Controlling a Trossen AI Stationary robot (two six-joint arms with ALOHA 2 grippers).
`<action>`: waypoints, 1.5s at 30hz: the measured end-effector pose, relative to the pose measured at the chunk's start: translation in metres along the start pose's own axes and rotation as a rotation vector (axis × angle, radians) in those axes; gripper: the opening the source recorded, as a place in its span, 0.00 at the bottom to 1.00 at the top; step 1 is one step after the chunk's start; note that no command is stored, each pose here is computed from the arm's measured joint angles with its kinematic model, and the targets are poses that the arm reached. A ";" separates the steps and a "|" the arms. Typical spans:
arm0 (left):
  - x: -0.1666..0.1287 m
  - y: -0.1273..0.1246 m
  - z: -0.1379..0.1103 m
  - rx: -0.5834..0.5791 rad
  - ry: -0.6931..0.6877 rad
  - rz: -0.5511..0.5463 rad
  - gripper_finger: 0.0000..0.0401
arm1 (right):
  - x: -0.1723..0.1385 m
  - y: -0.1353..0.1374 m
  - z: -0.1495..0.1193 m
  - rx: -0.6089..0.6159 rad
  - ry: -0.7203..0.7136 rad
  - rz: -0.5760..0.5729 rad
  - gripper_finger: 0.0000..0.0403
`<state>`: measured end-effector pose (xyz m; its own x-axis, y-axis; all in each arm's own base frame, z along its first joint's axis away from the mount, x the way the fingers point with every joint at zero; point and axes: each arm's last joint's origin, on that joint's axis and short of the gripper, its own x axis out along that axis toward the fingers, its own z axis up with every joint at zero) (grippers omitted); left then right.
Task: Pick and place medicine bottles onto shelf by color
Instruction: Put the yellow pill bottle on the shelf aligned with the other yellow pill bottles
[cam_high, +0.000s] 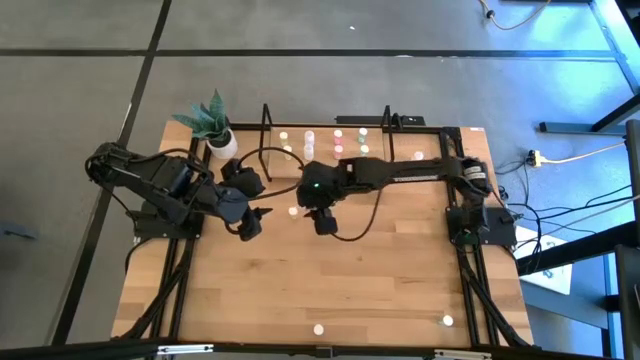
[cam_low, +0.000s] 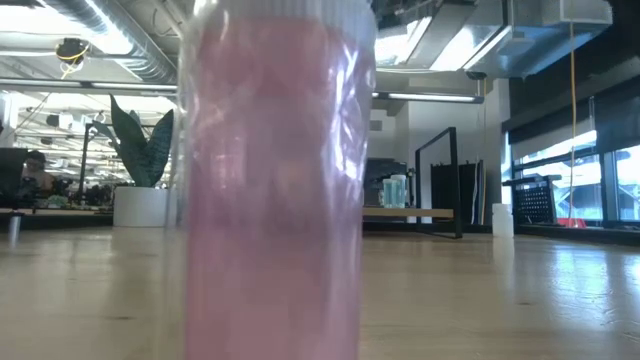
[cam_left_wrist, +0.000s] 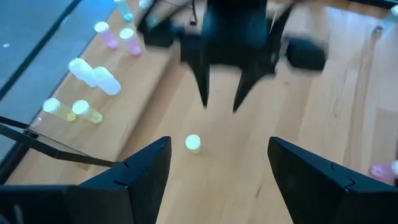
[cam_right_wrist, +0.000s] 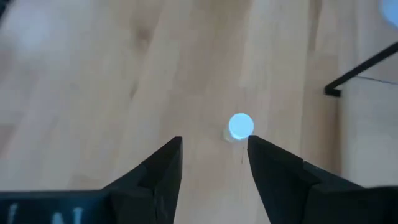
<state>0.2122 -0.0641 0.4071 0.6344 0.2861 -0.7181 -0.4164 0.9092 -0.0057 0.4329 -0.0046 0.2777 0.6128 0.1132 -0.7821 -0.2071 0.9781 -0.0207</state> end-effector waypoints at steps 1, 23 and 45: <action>0.000 0.000 0.000 0.001 0.007 -0.005 0.65 | -0.009 0.002 0.003 0.001 -0.019 -0.001 0.46; 0.085 -0.032 -0.058 0.094 -0.014 -0.065 0.65 | -0.139 0.055 -0.039 0.029 -0.288 0.030 0.46; 0.189 0.028 -0.106 -0.102 -0.066 -0.067 0.65 | -0.146 0.056 -0.040 -0.008 -0.363 0.021 0.46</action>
<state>0.2515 -0.0167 0.1977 0.7028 0.2483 -0.6666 -0.4337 0.8924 -0.1248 0.3012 0.0267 0.3660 0.8388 0.1893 -0.5104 -0.2277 0.9736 -0.0132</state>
